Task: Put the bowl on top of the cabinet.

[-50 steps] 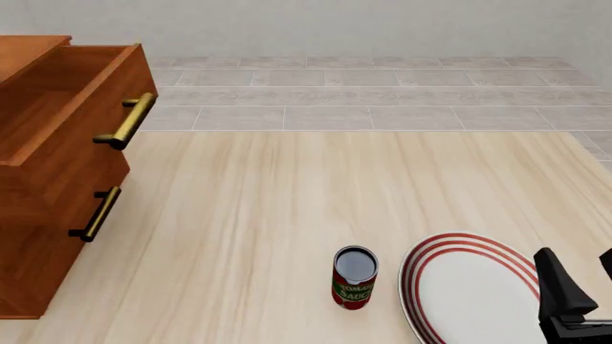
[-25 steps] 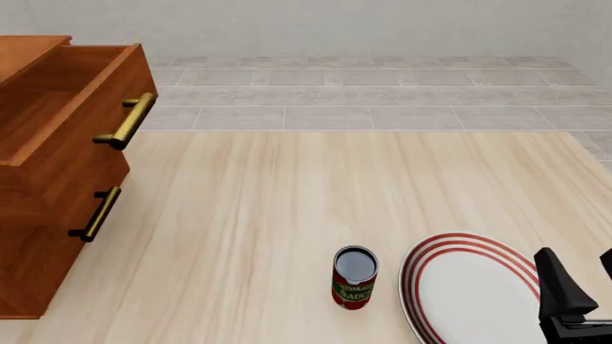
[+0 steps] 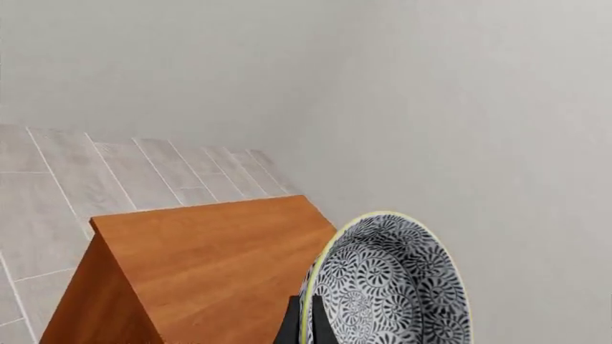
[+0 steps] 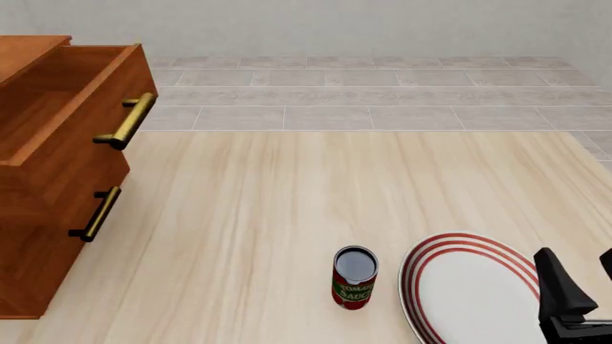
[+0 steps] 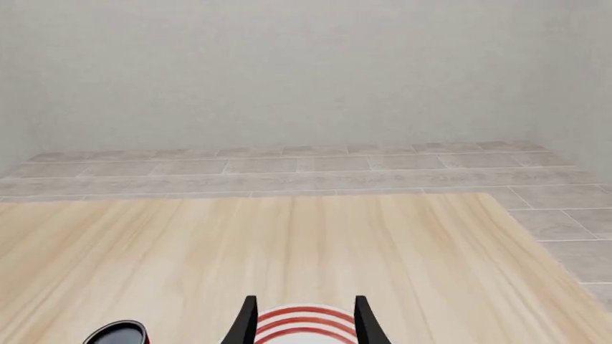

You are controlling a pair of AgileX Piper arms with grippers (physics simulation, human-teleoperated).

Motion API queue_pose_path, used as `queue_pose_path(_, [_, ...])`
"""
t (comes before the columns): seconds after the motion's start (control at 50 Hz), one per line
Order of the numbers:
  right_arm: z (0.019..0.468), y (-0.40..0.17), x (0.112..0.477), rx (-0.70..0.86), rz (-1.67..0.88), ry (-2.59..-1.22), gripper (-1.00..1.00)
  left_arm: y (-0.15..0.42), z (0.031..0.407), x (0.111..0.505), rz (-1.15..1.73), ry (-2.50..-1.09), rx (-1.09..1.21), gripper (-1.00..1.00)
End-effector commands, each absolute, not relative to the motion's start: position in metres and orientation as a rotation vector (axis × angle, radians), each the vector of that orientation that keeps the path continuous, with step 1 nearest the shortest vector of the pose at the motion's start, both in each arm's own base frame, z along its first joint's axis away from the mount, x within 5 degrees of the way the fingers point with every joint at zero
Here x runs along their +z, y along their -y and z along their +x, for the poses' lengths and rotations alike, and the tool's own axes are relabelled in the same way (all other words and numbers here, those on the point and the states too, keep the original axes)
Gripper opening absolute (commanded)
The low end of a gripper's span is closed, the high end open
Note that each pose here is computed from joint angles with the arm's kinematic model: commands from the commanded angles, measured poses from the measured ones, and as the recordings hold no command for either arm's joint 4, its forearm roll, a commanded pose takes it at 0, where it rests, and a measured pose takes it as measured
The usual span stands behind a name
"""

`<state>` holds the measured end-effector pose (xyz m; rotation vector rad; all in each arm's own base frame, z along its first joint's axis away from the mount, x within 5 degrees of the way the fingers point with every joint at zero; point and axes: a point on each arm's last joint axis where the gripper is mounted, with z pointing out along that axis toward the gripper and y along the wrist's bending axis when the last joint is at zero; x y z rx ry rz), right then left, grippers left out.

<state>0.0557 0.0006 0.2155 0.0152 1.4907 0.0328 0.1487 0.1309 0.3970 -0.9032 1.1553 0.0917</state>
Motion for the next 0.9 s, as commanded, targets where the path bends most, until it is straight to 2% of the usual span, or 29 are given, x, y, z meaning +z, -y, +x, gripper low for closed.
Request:
queue_pose_path(0.02, [0.056,-0.001,0.215,0.032,0.016,-1.491,1.00,-0.136,0.152,0.395,-0.939,-1.127,0.057,-1.00])
queue_pose_path(0.9, [0.056,-0.001,0.215,0.034,0.013,-1.492,1.00,-0.150,0.166,0.377,-0.970,-1.174,0.070,-1.00])
